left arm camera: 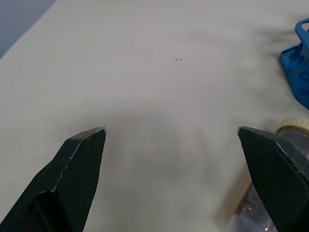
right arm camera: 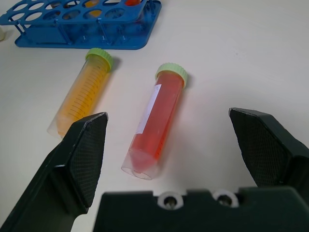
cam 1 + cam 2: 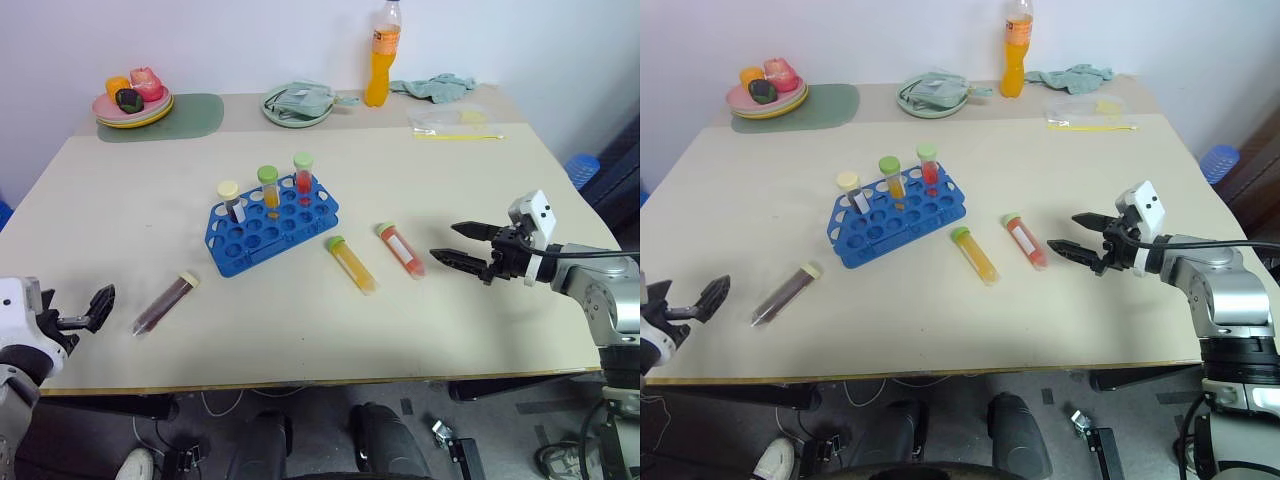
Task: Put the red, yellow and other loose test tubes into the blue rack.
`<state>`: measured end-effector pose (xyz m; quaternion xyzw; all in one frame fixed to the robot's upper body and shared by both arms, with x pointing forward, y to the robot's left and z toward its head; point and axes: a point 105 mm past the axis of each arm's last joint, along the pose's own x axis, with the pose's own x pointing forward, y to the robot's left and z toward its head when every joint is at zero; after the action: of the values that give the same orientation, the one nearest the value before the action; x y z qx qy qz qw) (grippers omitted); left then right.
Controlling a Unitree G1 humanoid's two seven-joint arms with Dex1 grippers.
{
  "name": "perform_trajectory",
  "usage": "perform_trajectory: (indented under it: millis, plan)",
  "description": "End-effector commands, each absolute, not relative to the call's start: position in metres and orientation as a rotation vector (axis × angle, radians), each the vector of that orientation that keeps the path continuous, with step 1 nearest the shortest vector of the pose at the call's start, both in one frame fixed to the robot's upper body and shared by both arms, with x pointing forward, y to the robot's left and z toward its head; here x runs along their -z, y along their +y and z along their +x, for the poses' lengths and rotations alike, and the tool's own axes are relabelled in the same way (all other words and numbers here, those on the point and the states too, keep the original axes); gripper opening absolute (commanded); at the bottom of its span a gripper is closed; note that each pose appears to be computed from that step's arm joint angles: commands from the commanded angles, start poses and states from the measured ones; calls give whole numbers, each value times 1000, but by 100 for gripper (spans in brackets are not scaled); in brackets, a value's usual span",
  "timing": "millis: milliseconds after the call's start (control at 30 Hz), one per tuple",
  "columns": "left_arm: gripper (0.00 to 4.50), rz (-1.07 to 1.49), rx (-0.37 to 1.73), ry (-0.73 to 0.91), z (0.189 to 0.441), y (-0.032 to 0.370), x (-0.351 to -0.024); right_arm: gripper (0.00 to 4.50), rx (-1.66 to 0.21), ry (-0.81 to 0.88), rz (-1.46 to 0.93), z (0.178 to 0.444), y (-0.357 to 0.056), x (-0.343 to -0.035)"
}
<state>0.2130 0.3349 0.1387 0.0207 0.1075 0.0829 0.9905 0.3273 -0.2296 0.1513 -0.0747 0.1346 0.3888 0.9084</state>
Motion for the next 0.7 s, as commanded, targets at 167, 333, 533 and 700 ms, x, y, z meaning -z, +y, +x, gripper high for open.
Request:
perform_trajectory:
  millis: [167, 333, 533, 700]
  plan:
    - [450, 62, -154, 169, 216, 328, -147, 445, -814, 249, -217, 327, -226, -168]
    - [450, 69, -130, 159, 219, 325, -149, 445, -797, 261, -226, 329, -221, -164]
    - [450, 84, 7, 114, 234, 298, -158, 445, -788, 269, -215, 329, -206, -165]
    - [450, 131, 330, 103, 250, 236, -161, 445, -807, 284, -257, 316, -196, -173]
